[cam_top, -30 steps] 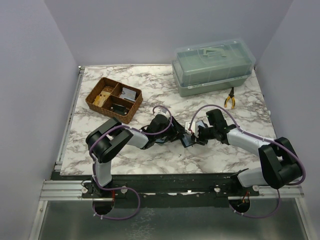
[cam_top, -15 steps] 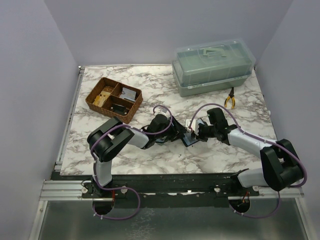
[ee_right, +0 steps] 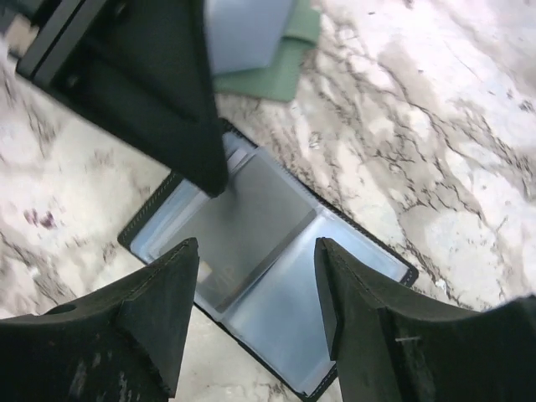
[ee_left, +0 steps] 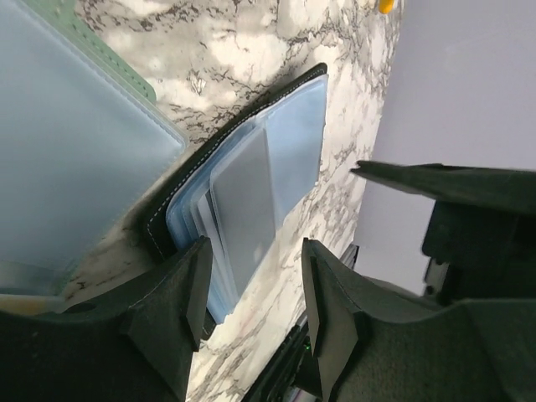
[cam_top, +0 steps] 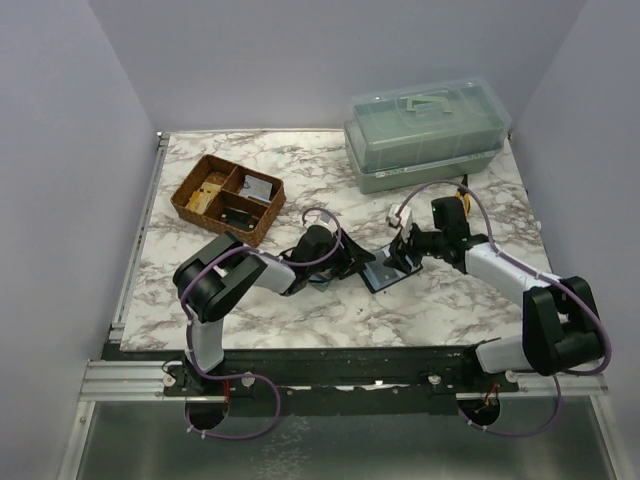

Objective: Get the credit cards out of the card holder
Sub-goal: Remove the credit card from the card holder.

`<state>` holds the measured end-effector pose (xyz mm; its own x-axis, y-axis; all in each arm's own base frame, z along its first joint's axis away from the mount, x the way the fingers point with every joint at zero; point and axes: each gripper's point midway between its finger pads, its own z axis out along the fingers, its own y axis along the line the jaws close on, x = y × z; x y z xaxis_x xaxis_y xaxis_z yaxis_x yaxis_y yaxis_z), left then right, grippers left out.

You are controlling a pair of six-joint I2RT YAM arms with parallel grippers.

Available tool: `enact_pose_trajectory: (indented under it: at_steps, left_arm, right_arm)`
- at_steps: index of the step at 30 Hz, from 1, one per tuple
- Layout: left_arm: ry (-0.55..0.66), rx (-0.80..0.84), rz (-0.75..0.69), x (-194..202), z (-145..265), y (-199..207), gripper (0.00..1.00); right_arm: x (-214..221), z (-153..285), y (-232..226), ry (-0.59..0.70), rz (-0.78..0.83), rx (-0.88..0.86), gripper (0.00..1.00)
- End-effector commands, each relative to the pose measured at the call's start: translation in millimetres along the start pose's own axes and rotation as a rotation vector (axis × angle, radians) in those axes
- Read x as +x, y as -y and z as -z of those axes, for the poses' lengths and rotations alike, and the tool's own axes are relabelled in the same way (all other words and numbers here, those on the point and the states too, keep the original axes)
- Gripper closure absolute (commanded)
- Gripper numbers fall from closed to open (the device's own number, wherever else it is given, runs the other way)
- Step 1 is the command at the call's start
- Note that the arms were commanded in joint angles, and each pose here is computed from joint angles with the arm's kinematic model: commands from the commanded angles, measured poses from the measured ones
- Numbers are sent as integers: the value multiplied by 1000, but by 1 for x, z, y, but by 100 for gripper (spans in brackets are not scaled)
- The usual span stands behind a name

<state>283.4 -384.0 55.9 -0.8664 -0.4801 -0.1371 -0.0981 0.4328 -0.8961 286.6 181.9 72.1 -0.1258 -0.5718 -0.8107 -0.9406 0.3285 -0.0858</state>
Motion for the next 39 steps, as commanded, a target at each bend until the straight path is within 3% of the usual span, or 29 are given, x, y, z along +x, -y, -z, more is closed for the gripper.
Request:
enact_pose_trajectory:
  at_steps: [1, 6, 14, 23, 29, 33, 39]
  left_arm:
    - [11, 34, -63, -5, 4, 8, 47]
    - [64, 66, -114, -13, 18, 22, 47]
    - [122, 74, -136, -20, 31, 25, 48]
    - [210, 25, -143, -29, 49, 7, 49]
    - [205, 28, -128, -29, 45, 8, 60]
    - [196, 39, -131, -28, 42, 13, 61]
    - [180, 38, -128, -25, 39, 12, 61]
  right_arm:
    - [-20, 1, -1, 56, -332, -45, 36]
    - [-13, -10, -8, -14, -601, -97, 34]
    - [-1, -18, 0, -43, -737, -3, 16]
    - [26, -34, 11, -205, -665, 141, 19]
    - [33, -41, 11, -259, -580, 195, 20]
    - [43, -45, 12, -312, -535, 230, 21]
    - [51, -46, 14, -346, -509, 247, 32]
